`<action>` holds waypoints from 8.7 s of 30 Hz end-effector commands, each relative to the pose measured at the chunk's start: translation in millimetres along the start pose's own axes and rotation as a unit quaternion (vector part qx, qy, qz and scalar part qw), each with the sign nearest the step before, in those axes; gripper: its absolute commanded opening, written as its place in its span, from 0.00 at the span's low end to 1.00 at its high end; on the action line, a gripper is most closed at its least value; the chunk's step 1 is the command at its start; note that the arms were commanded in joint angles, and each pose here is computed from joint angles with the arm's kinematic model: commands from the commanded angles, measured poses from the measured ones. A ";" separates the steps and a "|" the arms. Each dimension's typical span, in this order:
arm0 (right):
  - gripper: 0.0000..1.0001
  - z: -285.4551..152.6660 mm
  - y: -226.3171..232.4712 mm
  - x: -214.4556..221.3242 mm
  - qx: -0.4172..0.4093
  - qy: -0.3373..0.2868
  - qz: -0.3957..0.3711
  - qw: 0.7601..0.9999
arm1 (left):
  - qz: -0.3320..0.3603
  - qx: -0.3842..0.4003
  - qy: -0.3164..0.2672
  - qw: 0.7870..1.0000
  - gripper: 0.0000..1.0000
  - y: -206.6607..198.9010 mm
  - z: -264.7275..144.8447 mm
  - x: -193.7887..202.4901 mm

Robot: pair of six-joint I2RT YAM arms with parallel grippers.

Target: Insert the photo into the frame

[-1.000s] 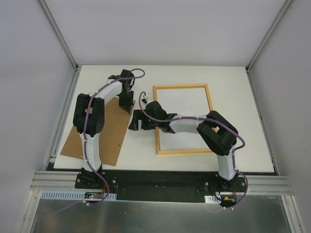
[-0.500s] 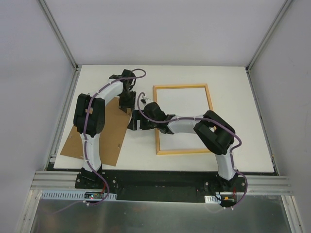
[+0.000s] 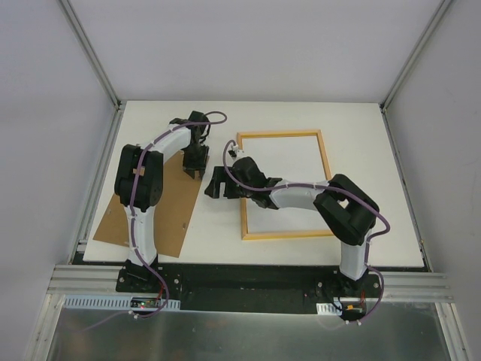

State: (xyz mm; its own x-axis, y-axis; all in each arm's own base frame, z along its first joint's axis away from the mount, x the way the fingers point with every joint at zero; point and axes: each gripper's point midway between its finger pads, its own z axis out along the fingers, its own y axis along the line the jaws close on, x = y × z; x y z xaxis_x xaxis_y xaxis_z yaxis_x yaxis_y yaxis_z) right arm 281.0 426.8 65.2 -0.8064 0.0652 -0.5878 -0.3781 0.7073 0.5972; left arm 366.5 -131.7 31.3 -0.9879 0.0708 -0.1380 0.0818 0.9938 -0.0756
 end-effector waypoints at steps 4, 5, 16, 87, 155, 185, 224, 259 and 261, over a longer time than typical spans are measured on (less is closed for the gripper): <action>0.91 -16.2 21.2 -32.9 -0.029 -0.050 0.005 0.998 | 0.025 -0.002 -0.012 1.000 0.31 -1.4 -0.5 -11.7; 0.91 -15.5 20.5 -32.9 -0.029 -0.050 0.006 0.998 | 0.026 -0.003 -0.012 1.000 0.31 -0.9 0.4 -12.3; 0.91 -15.6 19.9 -28.7 -0.030 -0.044 0.005 0.999 | 0.029 0.002 -0.019 0.999 0.29 -4.5 8.2 -18.2; 0.91 -20.7 11.8 -49.2 -0.011 -0.097 0.021 0.995 | 0.050 0.026 -0.007 0.998 0.28 -44.4 1.0 -10.3; 0.91 -70.9 -1.3 -72.8 -0.014 -0.151 0.033 0.988 | 0.094 0.031 0.003 0.995 0.29 -59.1 -5.9 14.4; 0.91 -62.0 -11.1 -59.3 -0.010 -0.133 0.041 0.990 | 0.102 0.014 0.021 0.995 0.22 -58.5 16.9 13.8; 0.91 18.5 11.8 -16.4 -0.048 -0.041 0.039 0.997 | 0.092 0.068 -0.015 0.993 0.00 -89.2 -15.6 -11.0; 0.00 -39.8 29.4 -100.4 -0.110 -0.159 0.103 0.976 | 0.015 0.132 -0.294 0.946 0.73 -93.5 -275.6 -75.1; 0.00 -63.2 21.5 -107.7 -0.087 -0.156 0.103 0.979 | -0.010 0.141 -0.331 0.933 0.73 -83.4 -308.7 -71.6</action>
State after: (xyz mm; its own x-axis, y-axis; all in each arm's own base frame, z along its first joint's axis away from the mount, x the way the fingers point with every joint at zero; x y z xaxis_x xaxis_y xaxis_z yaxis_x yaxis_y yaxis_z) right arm 328.3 430.5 148.3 -0.7607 0.4550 -0.4629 -0.2694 0.4276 0.8629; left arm 413.9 -223.9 252.1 -0.8169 0.0617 -0.5735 0.2472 0.9358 -0.2515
